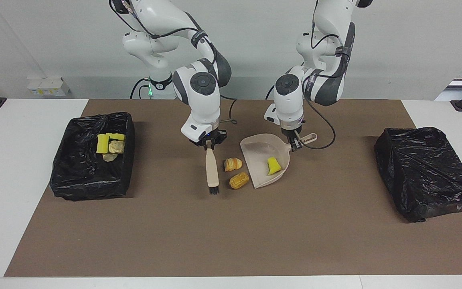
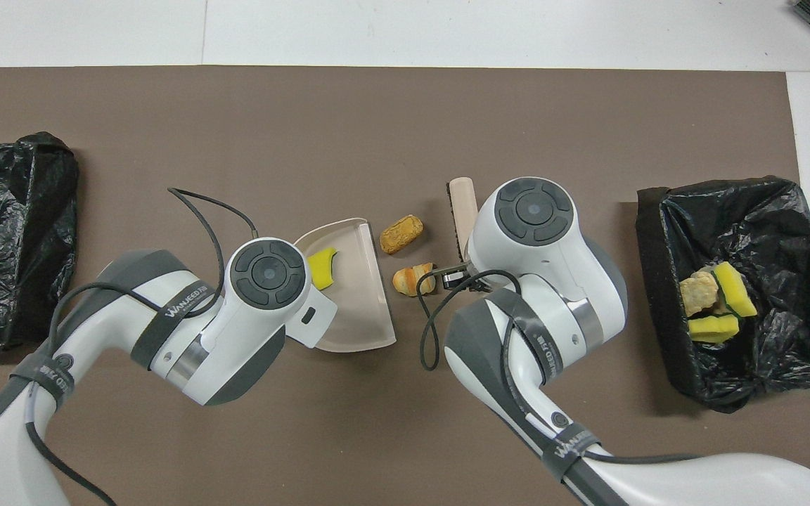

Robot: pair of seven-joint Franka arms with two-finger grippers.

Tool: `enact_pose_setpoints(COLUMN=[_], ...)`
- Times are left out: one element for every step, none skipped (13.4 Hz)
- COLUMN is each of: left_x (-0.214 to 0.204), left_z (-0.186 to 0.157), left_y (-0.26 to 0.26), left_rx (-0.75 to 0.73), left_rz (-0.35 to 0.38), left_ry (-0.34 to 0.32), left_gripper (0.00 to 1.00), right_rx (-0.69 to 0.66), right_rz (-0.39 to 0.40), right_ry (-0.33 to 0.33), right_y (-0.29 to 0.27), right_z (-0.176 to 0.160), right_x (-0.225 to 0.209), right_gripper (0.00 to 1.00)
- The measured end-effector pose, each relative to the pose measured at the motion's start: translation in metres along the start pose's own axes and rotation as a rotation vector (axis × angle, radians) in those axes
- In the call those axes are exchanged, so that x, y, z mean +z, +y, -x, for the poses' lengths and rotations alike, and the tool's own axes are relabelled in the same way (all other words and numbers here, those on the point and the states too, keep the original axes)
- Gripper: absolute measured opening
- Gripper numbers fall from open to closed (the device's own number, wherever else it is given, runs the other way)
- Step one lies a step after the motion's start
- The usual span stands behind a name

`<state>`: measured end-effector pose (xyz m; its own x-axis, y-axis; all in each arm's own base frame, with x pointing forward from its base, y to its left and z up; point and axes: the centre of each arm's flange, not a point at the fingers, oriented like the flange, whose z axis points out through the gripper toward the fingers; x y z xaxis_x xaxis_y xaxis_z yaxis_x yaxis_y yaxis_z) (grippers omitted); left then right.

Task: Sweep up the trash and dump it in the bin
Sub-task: 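Sweep the crumbs into the dustpan with the right gripper's brush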

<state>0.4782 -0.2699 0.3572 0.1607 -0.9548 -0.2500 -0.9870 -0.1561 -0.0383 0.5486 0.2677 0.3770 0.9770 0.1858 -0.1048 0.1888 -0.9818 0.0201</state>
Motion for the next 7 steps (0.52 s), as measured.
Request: enact_pose_setpoints(left_x=[0.000,0.000,0.000,0.000,0.000,0.000,0.000], left_z=[0.000,0.000,0.000,0.000,0.000,0.000,0.000], left_y=[0.000,0.000,0.000,0.000,0.000,0.000,0.000], left_rx=[0.000,0.000,0.000,0.000,0.000,0.000,0.000], left_rz=[0.000,0.000,0.000,0.000,0.000,0.000,0.000], left_ry=[0.000,0.000,0.000,0.000,0.000,0.000,0.000], left_gripper=[0.32,0.32,0.32,0.32,0.32,0.32,0.32], right_rx=[-0.037,-0.066,-0.094,-0.116,-0.134,-0.147,-0.156], right_rz=[0.016,0.031,0.035,0.029,0.011,-0.016,-0.049], right_ry=[-0.014,-0.038,-0.067,-0.083,-0.089,-0.096,-0.103], right_y=[0.001,-0.004,-0.014,-0.026,-0.041,-0.057,-0.072], right_z=[-0.003,-0.004,-0.003,-0.002,0.000,0.004,0.009], right_x=[0.011,0.023,0.036,0.043,0.043,0.042,0.039], right_gripper=[0.25,0.25,0.25,0.25,0.25,0.25,0.25])
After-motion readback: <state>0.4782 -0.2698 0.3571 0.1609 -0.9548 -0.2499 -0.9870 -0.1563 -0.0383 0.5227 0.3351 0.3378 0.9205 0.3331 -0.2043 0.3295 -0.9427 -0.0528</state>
